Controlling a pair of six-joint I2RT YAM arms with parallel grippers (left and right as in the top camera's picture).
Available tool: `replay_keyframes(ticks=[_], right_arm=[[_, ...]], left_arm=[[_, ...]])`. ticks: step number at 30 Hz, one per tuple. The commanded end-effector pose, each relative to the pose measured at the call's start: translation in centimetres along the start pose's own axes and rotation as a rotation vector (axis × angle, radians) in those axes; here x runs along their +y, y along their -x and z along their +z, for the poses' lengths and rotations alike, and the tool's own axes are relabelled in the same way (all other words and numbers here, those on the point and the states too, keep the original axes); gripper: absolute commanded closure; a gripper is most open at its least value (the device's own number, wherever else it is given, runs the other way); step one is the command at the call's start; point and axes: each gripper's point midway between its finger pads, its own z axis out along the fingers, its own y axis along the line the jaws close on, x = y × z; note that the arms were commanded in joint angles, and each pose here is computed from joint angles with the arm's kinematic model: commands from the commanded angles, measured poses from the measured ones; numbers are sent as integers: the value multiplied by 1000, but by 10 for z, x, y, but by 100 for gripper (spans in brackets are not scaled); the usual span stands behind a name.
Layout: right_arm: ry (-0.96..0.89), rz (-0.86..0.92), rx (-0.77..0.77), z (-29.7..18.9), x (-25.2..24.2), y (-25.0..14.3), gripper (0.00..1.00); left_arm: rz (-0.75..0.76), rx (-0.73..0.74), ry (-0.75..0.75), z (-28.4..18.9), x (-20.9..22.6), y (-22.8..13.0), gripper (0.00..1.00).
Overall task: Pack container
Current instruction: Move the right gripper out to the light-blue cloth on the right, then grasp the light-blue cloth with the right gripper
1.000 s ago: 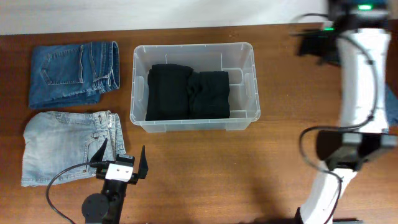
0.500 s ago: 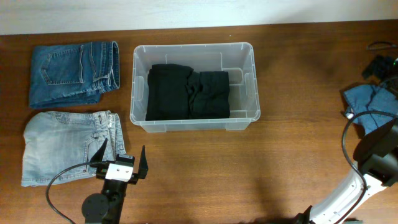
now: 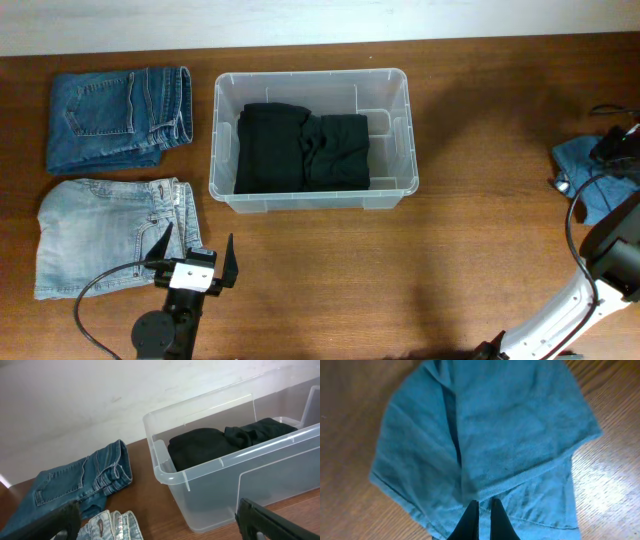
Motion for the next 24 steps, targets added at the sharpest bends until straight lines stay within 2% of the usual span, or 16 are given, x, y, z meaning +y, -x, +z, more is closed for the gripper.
replay_keyframes(ticks=[1, 7, 10, 14, 21, 24], right_arm=[[-14, 16, 77, 24, -5, -17, 96], [-19, 48, 164, 40, -4, -38, 96], [122, 69, 221, 43, 20, -53, 96], [150, 230, 291, 51, 42, -75, 96], [517, 203, 272, 33, 154, -66, 96], [585, 163, 244, 19, 180, -58, 96]], left_arm=[[8, 4, 10, 0, 2, -2, 1], [8, 4, 10, 0, 2, -2, 1], [8, 4, 10, 0, 2, -2, 1], [8, 4, 10, 0, 2, -2, 1], [8, 4, 9, 0, 2, -2, 0], [8, 4, 10, 0, 2, -2, 1]])
